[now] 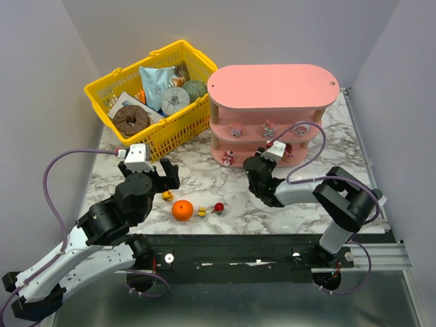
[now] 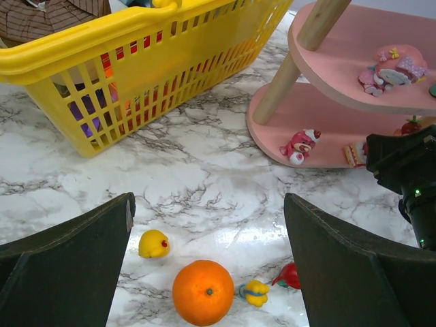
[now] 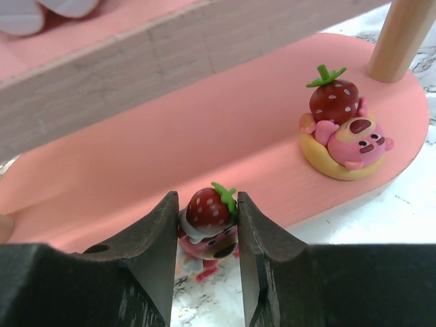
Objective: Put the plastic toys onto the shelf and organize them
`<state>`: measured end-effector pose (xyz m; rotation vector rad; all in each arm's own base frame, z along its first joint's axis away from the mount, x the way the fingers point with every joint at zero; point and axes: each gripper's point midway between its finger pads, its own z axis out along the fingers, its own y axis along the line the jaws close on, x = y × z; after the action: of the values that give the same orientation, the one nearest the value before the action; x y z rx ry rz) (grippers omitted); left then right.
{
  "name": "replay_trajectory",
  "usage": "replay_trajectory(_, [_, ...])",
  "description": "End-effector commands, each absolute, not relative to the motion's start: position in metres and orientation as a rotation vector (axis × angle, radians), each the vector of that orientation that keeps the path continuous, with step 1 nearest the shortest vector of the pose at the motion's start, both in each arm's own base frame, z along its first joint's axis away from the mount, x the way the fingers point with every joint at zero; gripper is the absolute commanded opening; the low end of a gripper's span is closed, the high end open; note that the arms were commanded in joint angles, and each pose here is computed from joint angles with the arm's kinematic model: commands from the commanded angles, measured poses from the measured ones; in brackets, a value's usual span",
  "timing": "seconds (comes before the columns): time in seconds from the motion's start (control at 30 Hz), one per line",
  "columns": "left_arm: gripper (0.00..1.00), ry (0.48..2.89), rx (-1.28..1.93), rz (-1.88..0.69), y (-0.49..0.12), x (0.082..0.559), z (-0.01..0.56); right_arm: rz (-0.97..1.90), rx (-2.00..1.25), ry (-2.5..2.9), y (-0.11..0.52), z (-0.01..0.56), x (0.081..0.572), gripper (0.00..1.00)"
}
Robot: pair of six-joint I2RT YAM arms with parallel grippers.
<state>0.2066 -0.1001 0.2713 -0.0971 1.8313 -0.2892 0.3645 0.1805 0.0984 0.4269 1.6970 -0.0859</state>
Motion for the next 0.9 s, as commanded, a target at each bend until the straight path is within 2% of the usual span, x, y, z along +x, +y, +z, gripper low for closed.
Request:
replay_trajectory(0.0, [0.99, 1.832, -0.108, -0.234, -0.092, 0.208, 0.269, -0.073, 0.424, 1.606, 0.173, 0.117, 0.368, 0.14])
replay_trajectory(0.43, [0.99, 1.828, -0.111, -0.236, -0.091, 0.208, 0.271, -0.082, 0.379, 1.554, 0.178, 0.124, 0.375, 0.15])
replay_trajectory(0.87, [0.99, 1.828, -0.112, -0.237, -0.09, 0.207, 0.271, -0.064, 0.381, 1.64, 0.186, 0.091, 0.375, 0.15])
